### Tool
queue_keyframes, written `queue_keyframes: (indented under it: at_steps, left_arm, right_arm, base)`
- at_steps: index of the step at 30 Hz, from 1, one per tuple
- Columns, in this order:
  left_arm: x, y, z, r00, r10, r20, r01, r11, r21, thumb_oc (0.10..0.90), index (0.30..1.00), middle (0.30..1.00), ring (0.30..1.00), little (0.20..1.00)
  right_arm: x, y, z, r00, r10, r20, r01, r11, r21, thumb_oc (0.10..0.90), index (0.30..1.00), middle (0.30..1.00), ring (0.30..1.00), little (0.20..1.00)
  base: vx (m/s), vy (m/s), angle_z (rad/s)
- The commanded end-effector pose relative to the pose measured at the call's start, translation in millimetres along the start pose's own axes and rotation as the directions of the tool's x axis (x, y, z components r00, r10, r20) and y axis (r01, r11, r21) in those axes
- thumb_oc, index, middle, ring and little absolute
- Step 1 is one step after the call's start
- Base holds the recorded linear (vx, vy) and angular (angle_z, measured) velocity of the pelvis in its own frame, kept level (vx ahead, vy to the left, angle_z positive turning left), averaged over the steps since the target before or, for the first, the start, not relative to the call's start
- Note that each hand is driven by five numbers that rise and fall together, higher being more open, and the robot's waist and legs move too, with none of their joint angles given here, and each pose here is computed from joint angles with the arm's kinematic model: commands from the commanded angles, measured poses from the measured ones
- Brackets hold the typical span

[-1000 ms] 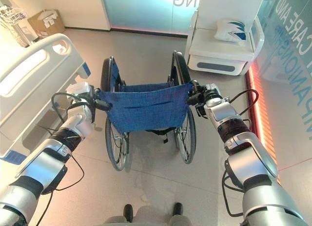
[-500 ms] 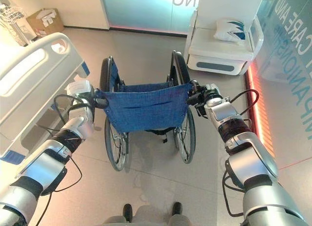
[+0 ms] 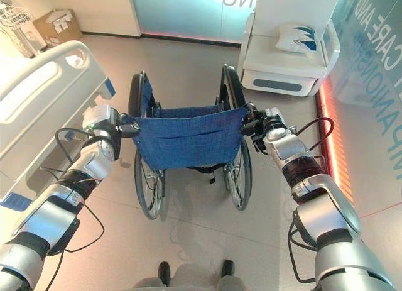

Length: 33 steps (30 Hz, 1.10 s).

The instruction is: Push the wheelchair next to the bed

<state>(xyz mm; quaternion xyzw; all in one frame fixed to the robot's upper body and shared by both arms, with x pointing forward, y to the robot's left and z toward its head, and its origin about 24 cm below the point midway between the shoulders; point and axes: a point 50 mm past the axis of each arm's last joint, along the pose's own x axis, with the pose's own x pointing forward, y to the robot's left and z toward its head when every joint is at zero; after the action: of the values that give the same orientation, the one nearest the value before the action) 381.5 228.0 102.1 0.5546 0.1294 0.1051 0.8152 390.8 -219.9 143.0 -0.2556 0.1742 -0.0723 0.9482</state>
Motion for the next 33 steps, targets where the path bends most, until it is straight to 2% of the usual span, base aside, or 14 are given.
queue_keyframes:
  at_steps: [1, 9, 14, 21, 25, 28, 30, 33]
  left_arm:
    - [-57.2, -115.7, -68.2, 0.877, -0.476, -0.062, 0.470, 0.877, -0.098, 0.400, 0.300, 0.300, 0.300, 0.300]
    - [-61.2, -116.1, -74.5, 0.881, -0.472, -0.045, 0.471, 0.882, -0.018, 0.400, 0.300, 0.300, 0.300, 0.300]
    - [-51.3, -103.2, -59.6, 0.885, -0.465, -0.017, 0.465, 0.882, 0.072, 0.400, 0.300, 0.300, 0.300, 0.300]
    - [-43.1, -89.9, -36.8, 0.894, -0.448, 0.032, 0.445, 0.893, 0.072, 0.400, 0.300, 0.300, 0.300, 0.300]
    - [-27.4, -63.3, -11.7, 0.921, -0.378, 0.097, 0.379, 0.925, 0.011, 0.400, 0.300, 0.300, 0.300, 0.300]
    - [-22.7, -54.3, -3.7, 0.925, -0.358, 0.126, 0.367, 0.929, -0.050, 0.400, 0.300, 0.300, 0.300, 0.300]
    - [-22.3, -54.0, -5.3, 0.925, -0.359, 0.124, 0.376, 0.910, -0.172, 0.400, 0.300, 0.300, 0.300, 0.300]
    - [-25.6, -59.3, -7.7, 0.923, -0.365, 0.124, 0.384, 0.896, -0.224, 0.400, 0.300, 0.300, 0.300, 0.300]
  right_arm:
    - [-10.3, -40.0, 36.9, 0.960, -0.101, 0.260, 0.125, 0.989, -0.078, 0.400, 0.300, 0.300, 0.300, 0.300]
    - [-7.0, -42.5, 31.4, 0.964, -0.125, 0.235, 0.167, 0.971, -0.169, 0.400, 0.300, 0.300, 0.300, 0.300]
    - [-3.6, -45.6, 30.8, 0.960, -0.155, 0.231, 0.196, 0.967, -0.165, 0.400, 0.300, 0.300, 0.300, 0.300]
    - [-8.0, -48.6, 23.5, 0.954, -0.154, 0.259, 0.200, 0.966, -0.165, 0.400, 0.300, 0.300, 0.300, 0.300]
    - [-15.0, -63.7, 43.6, 0.936, -0.184, 0.299, 0.236, 0.960, -0.150, 0.400, 0.300, 0.300, 0.300, 0.300]
    - [-16.3, -71.1, 54.2, 0.933, -0.201, 0.299, 0.246, 0.962, -0.121, 0.400, 0.300, 0.300, 0.300, 0.300]
    - [-16.2, -68.2, 55.2, 0.939, -0.182, 0.290, 0.221, 0.969, -0.109, 0.400, 0.300, 0.300, 0.300, 0.300]
    - [-15.6, -65.3, 46.9, 0.950, -0.161, 0.266, 0.194, 0.975, -0.105, 0.400, 0.300, 0.300, 0.300, 0.300]
  base:
    - [0.05, 0.158, -0.04]
    - [0.04, 0.154, -0.01]
    - [0.06, 0.184, -0.03]
    - [0.21, 0.044, 0.02]
    - [0.29, -0.228, 0.18]
    - [0.28, -0.323, 0.70]
    - [0.43, -0.463, 0.56]
    - [0.36, -0.327, 0.34]
